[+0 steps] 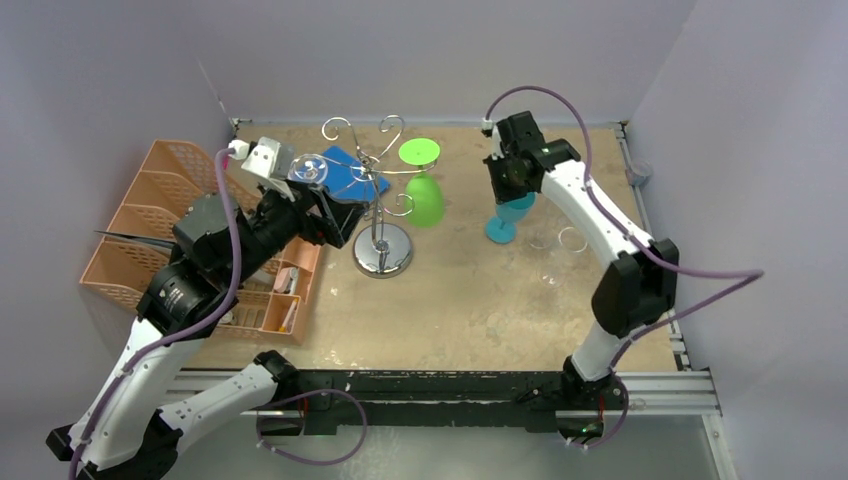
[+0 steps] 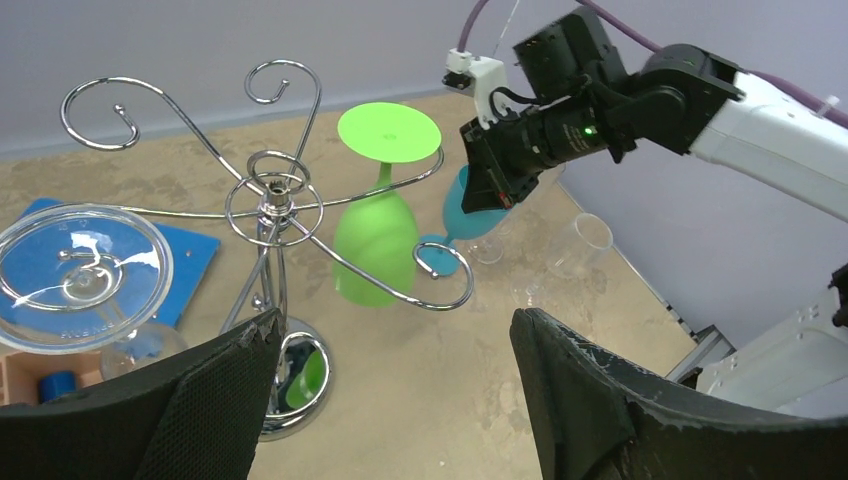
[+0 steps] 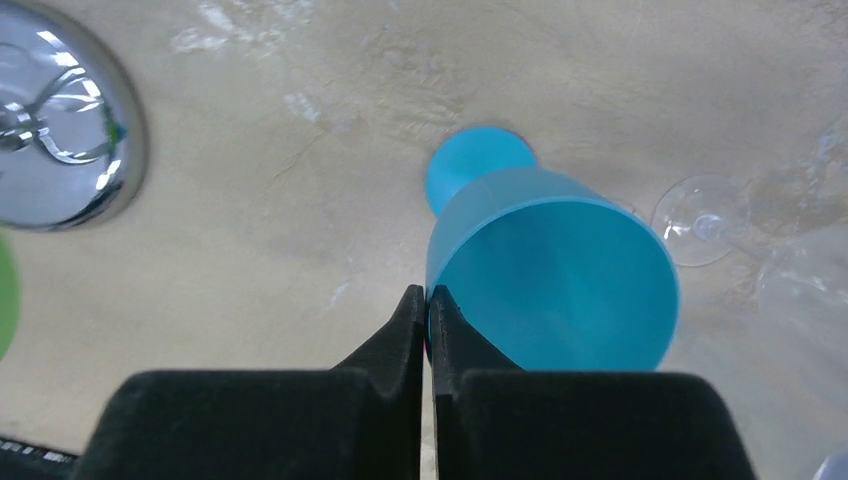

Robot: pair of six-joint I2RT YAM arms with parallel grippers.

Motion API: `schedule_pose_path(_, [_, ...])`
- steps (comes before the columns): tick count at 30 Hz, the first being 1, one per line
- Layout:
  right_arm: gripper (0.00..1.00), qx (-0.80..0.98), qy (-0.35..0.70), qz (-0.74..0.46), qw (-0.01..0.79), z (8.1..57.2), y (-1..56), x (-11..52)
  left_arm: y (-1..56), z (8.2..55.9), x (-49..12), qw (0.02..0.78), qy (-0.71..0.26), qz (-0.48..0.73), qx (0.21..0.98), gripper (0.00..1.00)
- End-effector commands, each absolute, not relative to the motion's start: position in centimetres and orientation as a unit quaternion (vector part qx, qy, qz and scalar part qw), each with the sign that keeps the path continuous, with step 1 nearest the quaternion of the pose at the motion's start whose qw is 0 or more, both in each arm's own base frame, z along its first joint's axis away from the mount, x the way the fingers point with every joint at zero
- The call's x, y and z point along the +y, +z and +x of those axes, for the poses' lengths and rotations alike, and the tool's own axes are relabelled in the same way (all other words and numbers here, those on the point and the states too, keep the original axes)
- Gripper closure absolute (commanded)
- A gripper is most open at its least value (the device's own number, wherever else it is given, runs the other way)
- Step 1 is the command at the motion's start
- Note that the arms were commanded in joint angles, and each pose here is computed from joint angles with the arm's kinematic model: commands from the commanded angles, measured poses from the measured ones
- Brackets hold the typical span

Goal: Place the wine glass upside down on the wine glass rack

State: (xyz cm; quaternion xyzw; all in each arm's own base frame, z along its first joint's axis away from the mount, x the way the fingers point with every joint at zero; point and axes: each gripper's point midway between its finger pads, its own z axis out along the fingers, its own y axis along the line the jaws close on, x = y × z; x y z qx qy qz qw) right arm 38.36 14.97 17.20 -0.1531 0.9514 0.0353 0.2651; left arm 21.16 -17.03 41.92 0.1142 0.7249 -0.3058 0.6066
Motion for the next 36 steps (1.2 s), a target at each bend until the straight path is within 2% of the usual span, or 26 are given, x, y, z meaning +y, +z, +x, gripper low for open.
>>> schedule_pose_path(1, [1.00,0.906,0.123,-0.146,0.376,36.2,25.1,16.9,44.9,20.5,-17.4,0.623,-0.351,0.091,0.694,0.18])
schedule_pose_path(14, [1.00,0.763,0.213,-0.124,0.598,30.5,36.4,15.9,48.0,21.4,-20.7,0.573,-0.467,0.016,0.673,0.18])
schedule_pose_path(18, [1.00,0.698,0.232,-0.118,0.668,29.1,40.1,15.2,48.3,23.0,-22.9,0.522,-0.528,-0.052,0.668,0.24])
schedule_pose_path(23, [1.00,0.657,0.242,-0.106,0.706,28.3,43.2,14.7,49.0,24.7,-26.1,0.467,-0.593,-0.081,0.651,0.26])
schedule_pose_path(30, [1.00,0.572,0.293,-0.090,0.761,26.1,48.4,14.5,50.1,26.4,-27.5,0.397,-0.663,-0.167,0.613,0.27])
schedule_pose_path(31, [1.00,0.559,0.301,-0.089,0.767,25.7,49.2,14.6,50.7,26.6,-27.7,0.392,-0.674,-0.172,0.602,0.28])
schedule_pose_path(34, [1.00,0.527,0.326,-0.092,0.779,24.8,50.9,14.9,52.6,26.9,-28.6,0.382,-0.700,-0.165,0.581,0.42])
schedule_pose_path(36, [1.00,0.511,0.340,-0.095,0.783,24.3,51.8,15.1,53.6,27.1,-29.4,0.379,-0.703,-0.159,0.580,0.44])
